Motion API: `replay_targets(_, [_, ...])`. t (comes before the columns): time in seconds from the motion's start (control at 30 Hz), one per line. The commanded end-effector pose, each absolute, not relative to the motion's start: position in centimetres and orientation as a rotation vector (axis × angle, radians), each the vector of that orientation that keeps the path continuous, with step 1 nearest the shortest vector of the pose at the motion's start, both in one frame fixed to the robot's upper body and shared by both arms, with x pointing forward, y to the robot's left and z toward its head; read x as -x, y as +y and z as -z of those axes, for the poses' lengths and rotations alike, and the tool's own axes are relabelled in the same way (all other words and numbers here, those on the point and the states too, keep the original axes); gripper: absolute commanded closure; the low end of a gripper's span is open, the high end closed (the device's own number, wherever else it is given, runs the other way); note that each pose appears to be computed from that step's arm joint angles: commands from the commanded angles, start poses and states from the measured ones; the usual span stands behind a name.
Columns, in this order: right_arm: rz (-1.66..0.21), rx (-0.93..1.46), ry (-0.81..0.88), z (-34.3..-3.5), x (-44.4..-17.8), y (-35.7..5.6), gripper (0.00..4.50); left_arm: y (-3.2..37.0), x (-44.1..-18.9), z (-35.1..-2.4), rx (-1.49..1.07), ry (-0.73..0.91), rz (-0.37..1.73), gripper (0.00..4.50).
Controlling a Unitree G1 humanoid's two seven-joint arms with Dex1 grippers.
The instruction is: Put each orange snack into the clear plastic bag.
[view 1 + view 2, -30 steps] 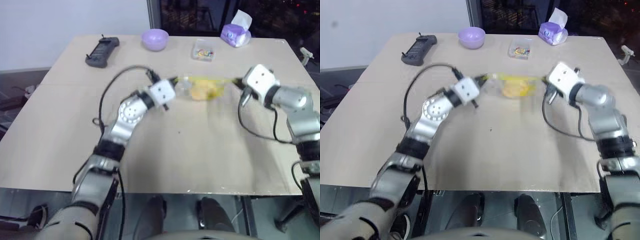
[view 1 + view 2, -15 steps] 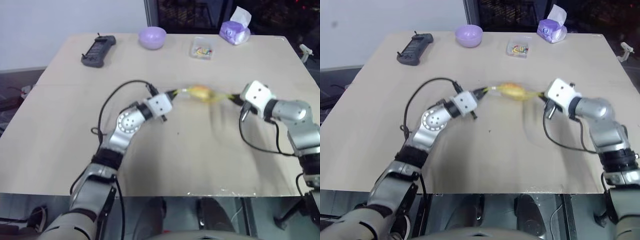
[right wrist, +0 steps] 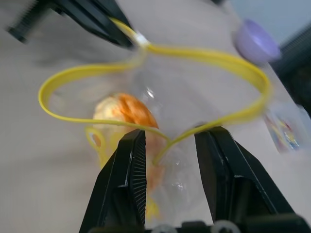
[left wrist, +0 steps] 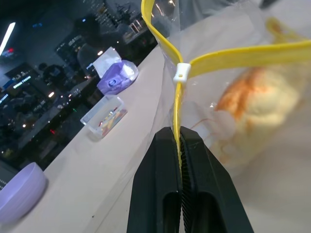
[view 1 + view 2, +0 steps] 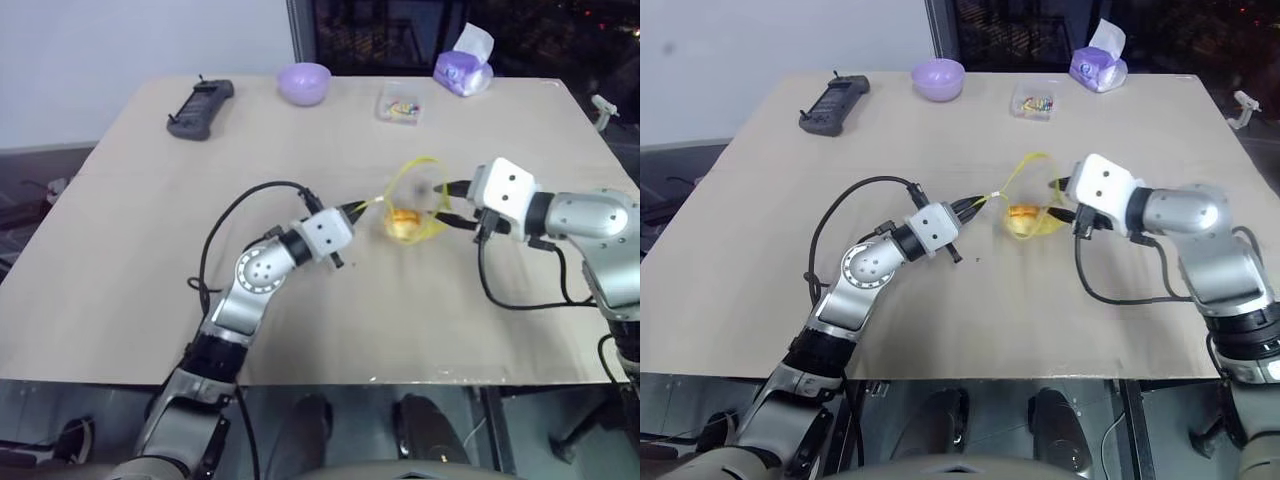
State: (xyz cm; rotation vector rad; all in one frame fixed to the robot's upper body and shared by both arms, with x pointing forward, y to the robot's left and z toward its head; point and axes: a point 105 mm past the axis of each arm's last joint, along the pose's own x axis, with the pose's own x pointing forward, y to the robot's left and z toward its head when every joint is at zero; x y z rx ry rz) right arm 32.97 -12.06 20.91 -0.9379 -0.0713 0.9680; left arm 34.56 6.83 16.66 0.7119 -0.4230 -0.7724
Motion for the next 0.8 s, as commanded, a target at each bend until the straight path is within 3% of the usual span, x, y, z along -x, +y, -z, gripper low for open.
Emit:
replay_targets(0.03, [-0.776, 1.012, -0.019, -21.2, -35.7, -15.9, 2.8, 7.0, -34.1, -18.0, -0.726, -0.473, 0.753, 4.5])
replay_targets(0.2, [-0.629, 1.047, 0.052, -20.5, -37.3, -20.0, 2.8, 8.3, -34.4, -18.7, -0.752, -0.486, 0.684, 4.5])
replay_targets(0.37, [-0.628, 1.106, 0.16, -21.1, -36.1, -23.7, 2.8, 8.2, -34.0, -19.3, -0.748, -0.51, 0.686, 4.5])
replay_targets(0.5, [-0.87, 0.97, 0.128, -23.1, -32.5, -20.3, 2.8, 7.2, -33.3, -19.3, -0.74, -0.525, 0.737, 4.5])
replay_targets(0.57, [-0.958, 0.897, 0.009, -25.7, -31.1, -17.2, 2.8, 7.1, -33.2, -19.5, -0.744, -0.533, 0.742, 4.5])
replay_targets(0.67, [-0.993, 0.773, -0.149, -28.1, -31.1, -12.4, 2.8, 6.7, -33.1, -19.7, -0.753, -0.546, 0.761, 4.5])
replay_targets(0.8, [-1.005, 0.785, -0.17, -26.4, -32.1, -8.7, 2.8, 6.1, -32.8, -19.8, -0.774, -0.561, 0.794, 4.5])
